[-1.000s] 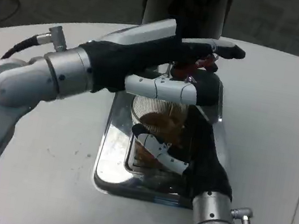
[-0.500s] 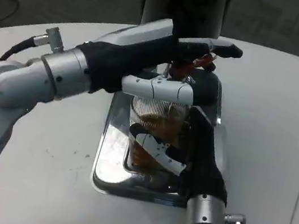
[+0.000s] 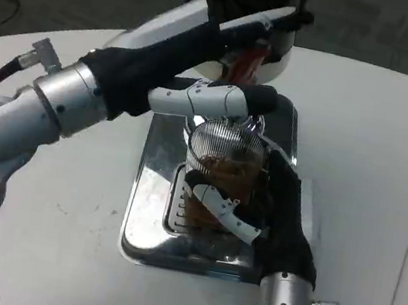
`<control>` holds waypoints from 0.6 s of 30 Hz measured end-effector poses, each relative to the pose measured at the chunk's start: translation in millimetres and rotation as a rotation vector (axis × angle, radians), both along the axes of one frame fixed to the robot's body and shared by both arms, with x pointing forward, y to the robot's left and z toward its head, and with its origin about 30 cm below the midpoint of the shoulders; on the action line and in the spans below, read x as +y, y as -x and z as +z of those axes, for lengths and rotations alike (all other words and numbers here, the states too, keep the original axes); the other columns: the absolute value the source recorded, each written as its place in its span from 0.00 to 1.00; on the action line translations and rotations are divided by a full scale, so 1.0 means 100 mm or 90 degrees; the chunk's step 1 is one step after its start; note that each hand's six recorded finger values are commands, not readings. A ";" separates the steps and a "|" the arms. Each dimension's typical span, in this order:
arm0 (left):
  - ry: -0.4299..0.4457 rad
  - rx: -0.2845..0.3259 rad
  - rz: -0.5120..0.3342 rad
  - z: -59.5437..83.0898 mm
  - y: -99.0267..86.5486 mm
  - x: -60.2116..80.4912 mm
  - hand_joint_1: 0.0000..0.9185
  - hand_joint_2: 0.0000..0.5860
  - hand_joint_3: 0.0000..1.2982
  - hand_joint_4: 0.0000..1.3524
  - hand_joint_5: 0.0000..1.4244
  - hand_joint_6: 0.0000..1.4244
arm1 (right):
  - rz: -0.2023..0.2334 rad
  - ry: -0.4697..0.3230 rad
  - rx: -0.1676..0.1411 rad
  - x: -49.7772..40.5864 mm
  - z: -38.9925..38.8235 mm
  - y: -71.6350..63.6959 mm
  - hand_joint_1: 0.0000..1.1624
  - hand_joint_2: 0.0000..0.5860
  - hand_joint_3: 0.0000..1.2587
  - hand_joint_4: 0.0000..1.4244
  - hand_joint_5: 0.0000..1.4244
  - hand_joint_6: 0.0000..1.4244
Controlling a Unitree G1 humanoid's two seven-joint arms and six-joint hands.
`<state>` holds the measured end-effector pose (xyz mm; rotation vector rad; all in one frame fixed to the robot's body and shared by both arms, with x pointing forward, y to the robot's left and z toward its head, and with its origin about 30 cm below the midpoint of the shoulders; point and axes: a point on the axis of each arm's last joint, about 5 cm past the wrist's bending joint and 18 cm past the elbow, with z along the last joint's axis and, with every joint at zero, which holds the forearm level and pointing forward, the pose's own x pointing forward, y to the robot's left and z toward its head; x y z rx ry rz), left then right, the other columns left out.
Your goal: Grasp the cup under the faucet to collect the drink, then remove the cup.
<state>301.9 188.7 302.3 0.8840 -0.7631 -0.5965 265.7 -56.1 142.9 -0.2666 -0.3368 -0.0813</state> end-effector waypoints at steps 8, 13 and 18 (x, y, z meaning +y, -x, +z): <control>0.032 -0.011 -0.006 0.01 0.03 0.02 0.00 0.15 0.06 0.07 0.17 0.15 | -0.007 -0.005 -0.001 -0.014 -0.016 0.04 0.70 0.43 0.38 0.42 0.44 0.25; 0.056 -0.037 -0.019 0.08 0.08 0.04 0.00 0.17 0.08 0.08 0.18 0.16 | -0.013 -0.001 -0.002 -0.024 -0.009 0.04 0.70 0.43 0.40 0.43 0.45 0.25; 0.086 -0.032 -0.018 0.01 0.18 0.11 0.00 0.17 0.08 0.08 0.18 0.15 | -0.020 0.000 -0.001 -0.048 -0.014 0.06 0.70 0.43 0.40 0.43 0.45 0.25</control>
